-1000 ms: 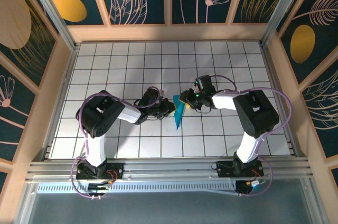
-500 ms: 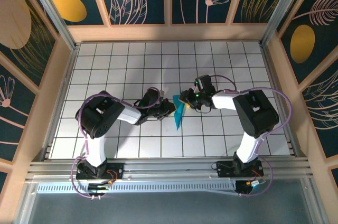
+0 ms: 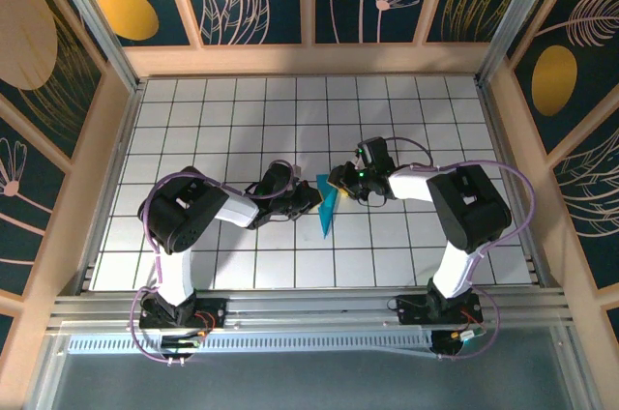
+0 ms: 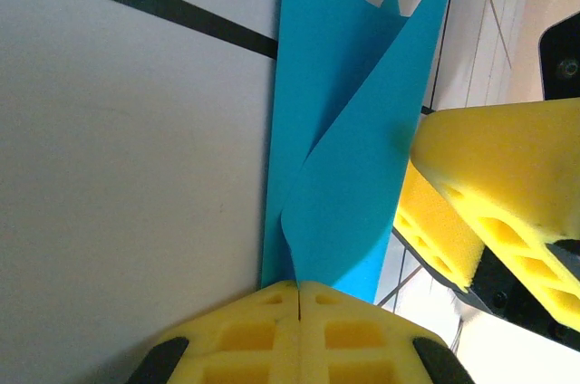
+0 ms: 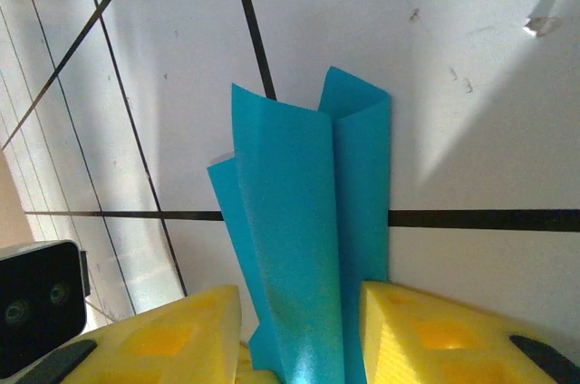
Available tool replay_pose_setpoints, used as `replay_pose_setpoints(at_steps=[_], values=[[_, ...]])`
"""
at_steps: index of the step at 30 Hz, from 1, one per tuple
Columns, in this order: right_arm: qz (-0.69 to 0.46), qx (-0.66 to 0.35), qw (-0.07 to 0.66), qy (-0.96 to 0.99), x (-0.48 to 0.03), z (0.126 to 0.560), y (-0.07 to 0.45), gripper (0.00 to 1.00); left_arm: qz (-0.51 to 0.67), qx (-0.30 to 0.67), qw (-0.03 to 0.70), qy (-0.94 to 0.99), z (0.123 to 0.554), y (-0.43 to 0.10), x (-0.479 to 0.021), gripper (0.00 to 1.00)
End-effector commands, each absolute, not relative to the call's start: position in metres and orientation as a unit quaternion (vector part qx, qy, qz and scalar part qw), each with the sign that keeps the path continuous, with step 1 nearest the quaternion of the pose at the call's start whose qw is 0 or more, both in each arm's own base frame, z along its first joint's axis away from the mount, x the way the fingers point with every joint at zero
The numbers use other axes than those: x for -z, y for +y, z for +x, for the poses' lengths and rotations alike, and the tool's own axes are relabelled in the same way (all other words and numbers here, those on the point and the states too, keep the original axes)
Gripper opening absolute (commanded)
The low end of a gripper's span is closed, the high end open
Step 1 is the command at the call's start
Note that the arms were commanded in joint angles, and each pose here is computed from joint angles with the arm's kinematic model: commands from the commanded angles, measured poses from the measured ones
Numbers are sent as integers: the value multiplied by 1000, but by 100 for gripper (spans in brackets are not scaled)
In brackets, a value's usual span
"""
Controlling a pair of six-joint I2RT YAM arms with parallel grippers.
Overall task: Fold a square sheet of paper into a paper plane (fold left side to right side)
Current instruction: Fold the wing for the fifth time at the center of the table.
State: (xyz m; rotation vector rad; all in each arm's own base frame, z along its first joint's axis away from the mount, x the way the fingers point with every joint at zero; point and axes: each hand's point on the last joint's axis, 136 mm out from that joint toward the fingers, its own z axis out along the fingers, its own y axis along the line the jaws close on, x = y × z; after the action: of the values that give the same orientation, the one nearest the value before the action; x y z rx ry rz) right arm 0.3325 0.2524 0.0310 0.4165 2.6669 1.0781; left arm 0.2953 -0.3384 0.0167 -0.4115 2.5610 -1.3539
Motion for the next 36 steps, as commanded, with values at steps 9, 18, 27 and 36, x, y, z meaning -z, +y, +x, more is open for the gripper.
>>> replay_pose_setpoints(at_steps=[9,18,27,36], values=[[144,-370,134,908,-49,332,246,40,-167,381,49,908,265,-318,28,0],[111,-386,149,903,-63,333,246,22,-166,378,49,909,265,-318,30,0],[105,-386,130,907,-51,336,255,0,-166,377,48,910,265,-318,30,0],[107,-379,119,911,-39,335,255,0,-166,375,46,911,264,-318,32,0]])
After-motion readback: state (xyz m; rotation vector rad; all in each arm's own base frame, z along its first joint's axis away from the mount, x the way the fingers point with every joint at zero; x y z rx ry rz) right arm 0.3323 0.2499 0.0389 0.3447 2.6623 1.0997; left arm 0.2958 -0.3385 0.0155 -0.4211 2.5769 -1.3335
